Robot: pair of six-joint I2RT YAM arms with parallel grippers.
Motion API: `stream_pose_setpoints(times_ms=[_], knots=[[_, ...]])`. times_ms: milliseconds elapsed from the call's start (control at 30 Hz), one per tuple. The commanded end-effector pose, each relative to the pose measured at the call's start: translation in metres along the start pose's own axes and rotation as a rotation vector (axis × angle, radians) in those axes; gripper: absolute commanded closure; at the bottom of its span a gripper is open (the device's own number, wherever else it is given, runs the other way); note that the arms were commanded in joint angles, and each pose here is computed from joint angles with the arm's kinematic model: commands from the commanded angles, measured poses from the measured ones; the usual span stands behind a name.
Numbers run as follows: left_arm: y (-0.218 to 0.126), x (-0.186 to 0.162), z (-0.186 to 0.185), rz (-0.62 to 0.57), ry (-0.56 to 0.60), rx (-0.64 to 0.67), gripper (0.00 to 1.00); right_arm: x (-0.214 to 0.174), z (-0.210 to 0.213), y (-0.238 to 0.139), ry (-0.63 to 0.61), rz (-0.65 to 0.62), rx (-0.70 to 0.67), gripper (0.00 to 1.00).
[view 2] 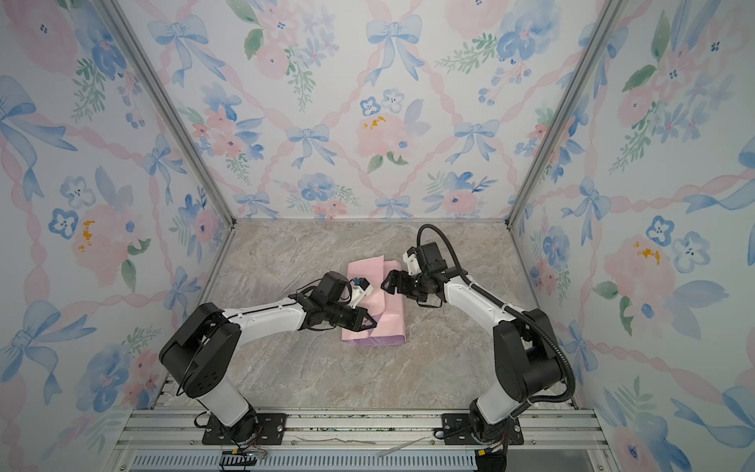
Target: Wrap the gift box in paper
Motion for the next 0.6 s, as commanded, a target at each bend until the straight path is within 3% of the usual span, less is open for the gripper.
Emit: stream_pose_setpoints(times_ms=[0, 300, 567], knots=[[0.003, 0.001, -0.003, 0.024, 0.024, -0.016, 1.00, -0.001, -0.001, -0.007, -0.008, -0.005, -0.010, 0.10], [0.004, 0.001, -0.003, 0.029, 0.025, -0.021, 1.00, -0.005, -0.005, 0.021, -0.061, 0.108, -0.169, 0.11], [0.002, 0.003, -0.004, 0.028, 0.032, -0.015, 1.00, -0.004, -0.009, 0.041, -0.048, 0.139, -0.144, 0.16]])
Point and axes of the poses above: each gripper's point midway between its finger pads, its own y axis out along the fingers, its own z axis along the line the jaws close on, x = y × z, the point moved 9 cm from there along -y, back along the fingers, and after that the axes turned 8 degrees about -y, right-handed, at the moved point
